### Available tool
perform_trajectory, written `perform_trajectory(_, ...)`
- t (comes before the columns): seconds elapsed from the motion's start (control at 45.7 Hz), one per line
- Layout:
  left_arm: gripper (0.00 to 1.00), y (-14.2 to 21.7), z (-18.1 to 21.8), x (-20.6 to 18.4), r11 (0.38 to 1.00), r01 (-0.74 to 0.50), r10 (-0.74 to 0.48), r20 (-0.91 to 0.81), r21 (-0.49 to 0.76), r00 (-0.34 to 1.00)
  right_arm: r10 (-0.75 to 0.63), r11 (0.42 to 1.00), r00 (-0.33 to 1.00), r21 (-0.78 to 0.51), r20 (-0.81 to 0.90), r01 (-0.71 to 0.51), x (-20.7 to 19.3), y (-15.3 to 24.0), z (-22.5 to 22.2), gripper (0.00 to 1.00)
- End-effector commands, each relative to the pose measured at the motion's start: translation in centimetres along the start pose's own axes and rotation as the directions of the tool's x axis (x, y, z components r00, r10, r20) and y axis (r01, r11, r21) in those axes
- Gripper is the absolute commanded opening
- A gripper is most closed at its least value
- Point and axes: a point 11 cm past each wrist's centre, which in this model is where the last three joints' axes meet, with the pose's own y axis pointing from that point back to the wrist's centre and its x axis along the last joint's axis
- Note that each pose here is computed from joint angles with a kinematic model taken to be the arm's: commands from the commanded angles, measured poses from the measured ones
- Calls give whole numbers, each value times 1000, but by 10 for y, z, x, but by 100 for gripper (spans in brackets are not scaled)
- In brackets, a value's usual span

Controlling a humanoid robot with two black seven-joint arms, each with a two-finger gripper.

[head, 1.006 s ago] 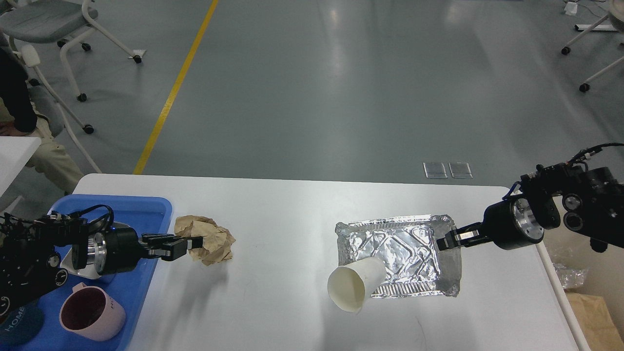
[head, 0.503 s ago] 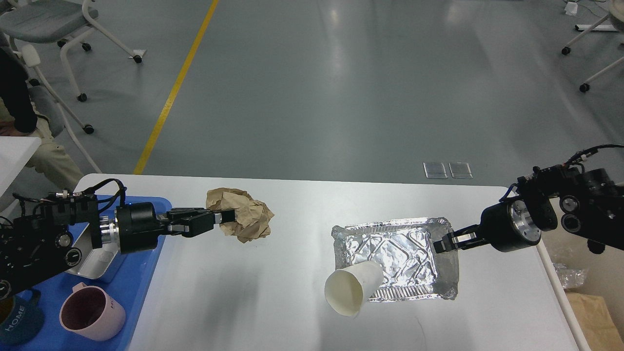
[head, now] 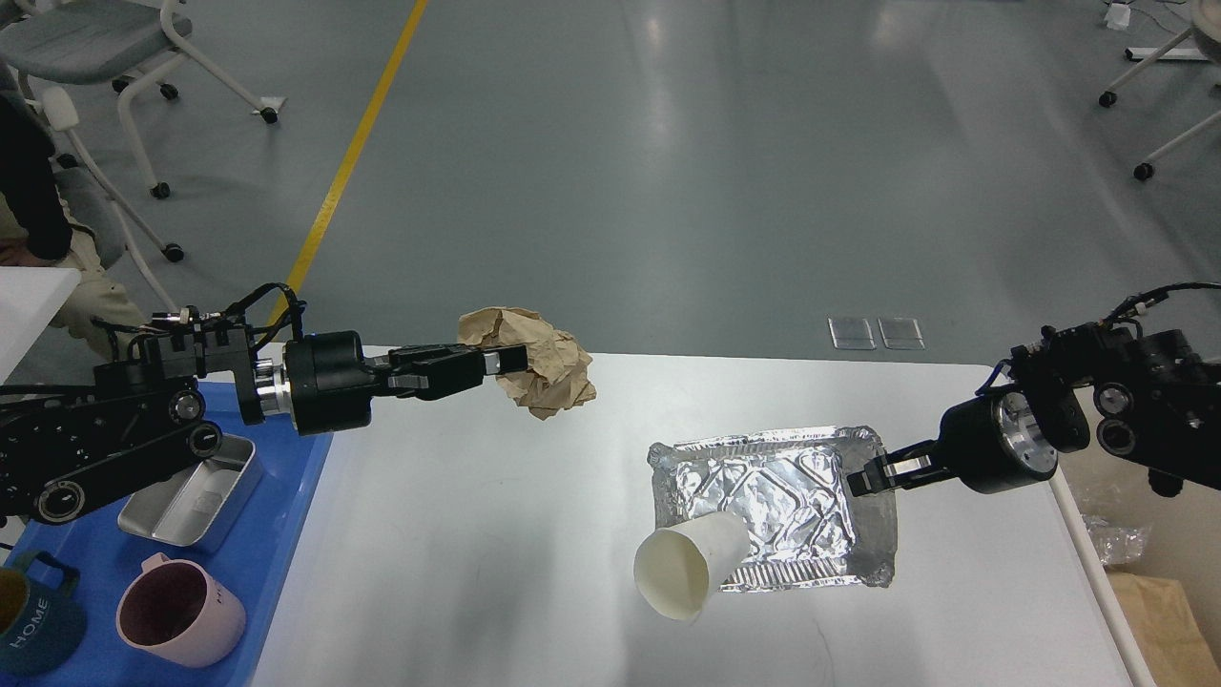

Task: Tidy desktop
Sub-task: 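Lift the paper with the left gripper and carry it toward the foil tray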

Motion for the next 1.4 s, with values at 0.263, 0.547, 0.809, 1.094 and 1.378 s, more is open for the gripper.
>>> perform_trajectory(0.263,5,-44,23,2,989,139,-135,69,-55,989,0,1000,1000,11,-5,0,2,-2,-4,0)
perform_trajectory(0.547,5,-72,34,-3,975,207,-199,105,-78,974,0,998,1000,66,28,-2,9,-7,-20,0)
perform_trajectory(0.809,5,-85,38,-7,971,217,-207,108,-97,972,-6,992,999,123,46,0,17,-17,-38,0)
perform_trajectory(1.094,5,-95,54,19,977,175,-161,120,-123,980,-31,992,999,123,42,25,16,-34,-40,0)
perform_trajectory(1.378,5,-96,67,43,980,142,-125,123,-136,984,-45,990,999,133,30,41,16,-45,-46,0)
